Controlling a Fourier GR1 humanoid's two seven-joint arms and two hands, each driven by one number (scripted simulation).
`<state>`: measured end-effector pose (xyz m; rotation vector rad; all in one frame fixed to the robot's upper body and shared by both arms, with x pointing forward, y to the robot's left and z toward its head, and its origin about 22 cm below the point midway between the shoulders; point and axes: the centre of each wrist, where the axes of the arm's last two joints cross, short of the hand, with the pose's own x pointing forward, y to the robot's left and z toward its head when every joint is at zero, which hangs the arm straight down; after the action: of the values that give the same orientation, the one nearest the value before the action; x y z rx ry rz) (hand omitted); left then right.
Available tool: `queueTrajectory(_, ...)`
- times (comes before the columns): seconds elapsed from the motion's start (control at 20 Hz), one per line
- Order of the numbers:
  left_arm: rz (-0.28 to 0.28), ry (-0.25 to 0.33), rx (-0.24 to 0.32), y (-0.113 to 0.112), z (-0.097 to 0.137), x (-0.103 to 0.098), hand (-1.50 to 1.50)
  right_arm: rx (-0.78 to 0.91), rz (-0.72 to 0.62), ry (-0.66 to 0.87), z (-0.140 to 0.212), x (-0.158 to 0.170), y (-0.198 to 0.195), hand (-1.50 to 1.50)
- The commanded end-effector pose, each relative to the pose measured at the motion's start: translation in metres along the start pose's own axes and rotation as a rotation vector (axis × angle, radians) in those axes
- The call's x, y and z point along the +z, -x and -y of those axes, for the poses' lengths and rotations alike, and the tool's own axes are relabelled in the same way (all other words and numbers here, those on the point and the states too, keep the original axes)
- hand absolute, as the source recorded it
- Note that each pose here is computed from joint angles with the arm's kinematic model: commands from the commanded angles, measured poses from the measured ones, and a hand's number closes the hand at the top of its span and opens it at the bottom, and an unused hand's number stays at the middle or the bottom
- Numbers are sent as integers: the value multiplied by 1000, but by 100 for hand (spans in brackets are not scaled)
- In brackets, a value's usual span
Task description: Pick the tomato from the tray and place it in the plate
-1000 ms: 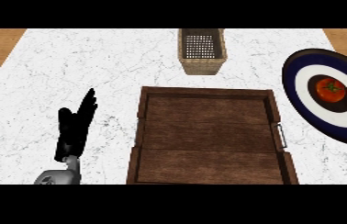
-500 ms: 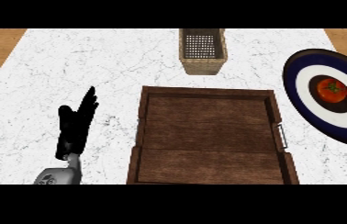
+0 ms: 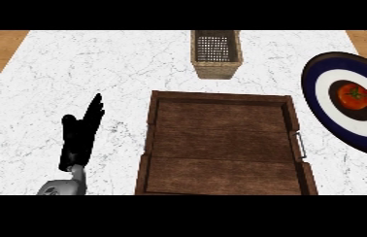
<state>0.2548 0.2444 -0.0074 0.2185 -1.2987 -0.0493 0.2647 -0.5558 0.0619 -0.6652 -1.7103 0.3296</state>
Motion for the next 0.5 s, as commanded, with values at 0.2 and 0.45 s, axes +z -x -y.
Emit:
queueTrajectory(0.2, 16, -1, -13, -5, 1, 5, 0, -6, 14, 63, 23, 24, 8, -150)
queueTrajectory(0.45, -5, 3, 2, -3, 9, 2, 0, -30, 16, 78, 33, 25, 4, -150)
